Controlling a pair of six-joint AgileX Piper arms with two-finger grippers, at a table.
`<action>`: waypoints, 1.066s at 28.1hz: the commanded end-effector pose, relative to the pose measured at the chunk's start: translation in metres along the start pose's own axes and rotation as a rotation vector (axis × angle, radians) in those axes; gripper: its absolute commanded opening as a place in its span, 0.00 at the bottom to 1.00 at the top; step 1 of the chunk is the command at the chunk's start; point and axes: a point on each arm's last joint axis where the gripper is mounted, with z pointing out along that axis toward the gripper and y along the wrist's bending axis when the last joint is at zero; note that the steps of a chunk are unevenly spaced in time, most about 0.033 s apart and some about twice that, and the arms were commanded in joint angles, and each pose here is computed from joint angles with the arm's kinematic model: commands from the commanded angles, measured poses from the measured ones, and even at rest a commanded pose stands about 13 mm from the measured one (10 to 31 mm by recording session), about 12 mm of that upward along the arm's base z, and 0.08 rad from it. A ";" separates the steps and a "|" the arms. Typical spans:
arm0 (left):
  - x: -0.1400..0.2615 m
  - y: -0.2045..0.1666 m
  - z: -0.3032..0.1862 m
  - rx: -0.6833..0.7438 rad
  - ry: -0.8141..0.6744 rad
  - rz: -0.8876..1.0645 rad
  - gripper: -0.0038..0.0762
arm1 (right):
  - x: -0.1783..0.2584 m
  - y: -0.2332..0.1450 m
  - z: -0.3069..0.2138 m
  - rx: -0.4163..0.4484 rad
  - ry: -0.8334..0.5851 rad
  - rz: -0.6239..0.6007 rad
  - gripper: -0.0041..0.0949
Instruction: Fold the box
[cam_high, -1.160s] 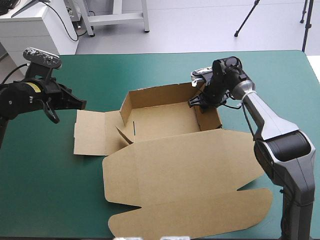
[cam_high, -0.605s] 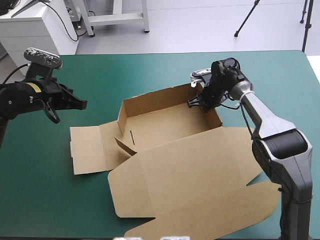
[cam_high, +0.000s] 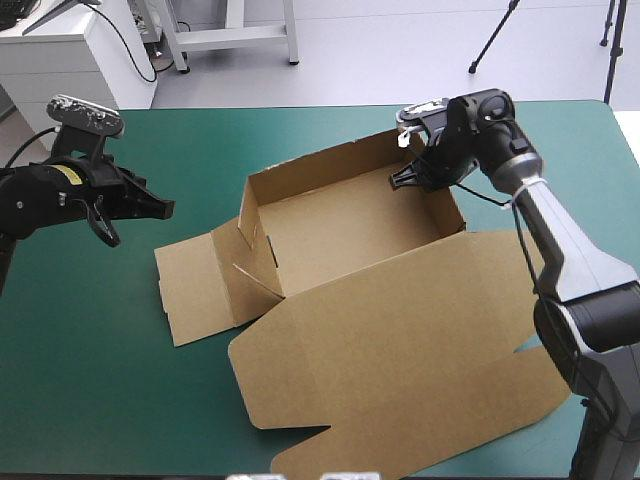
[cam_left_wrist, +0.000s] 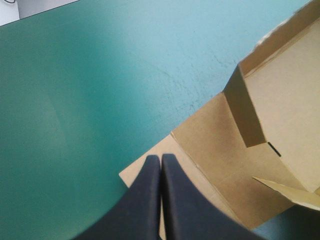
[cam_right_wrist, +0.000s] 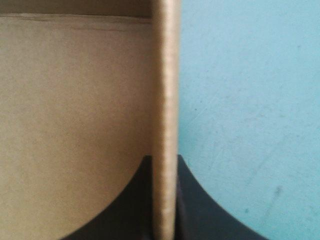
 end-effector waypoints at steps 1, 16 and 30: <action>-0.007 -0.001 -0.017 -0.010 -0.101 -0.009 0.04 | 0.005 -0.020 -0.073 0.003 -0.160 0.050 0.02; -0.003 0.007 -0.017 -0.091 -0.059 -0.023 0.04 | 0.043 -0.054 -0.180 -0.035 -0.414 0.114 0.02; 0.008 0.033 -0.022 -0.222 0.007 -0.090 0.07 | 0.076 -0.054 -0.215 -0.003 -0.469 0.097 0.02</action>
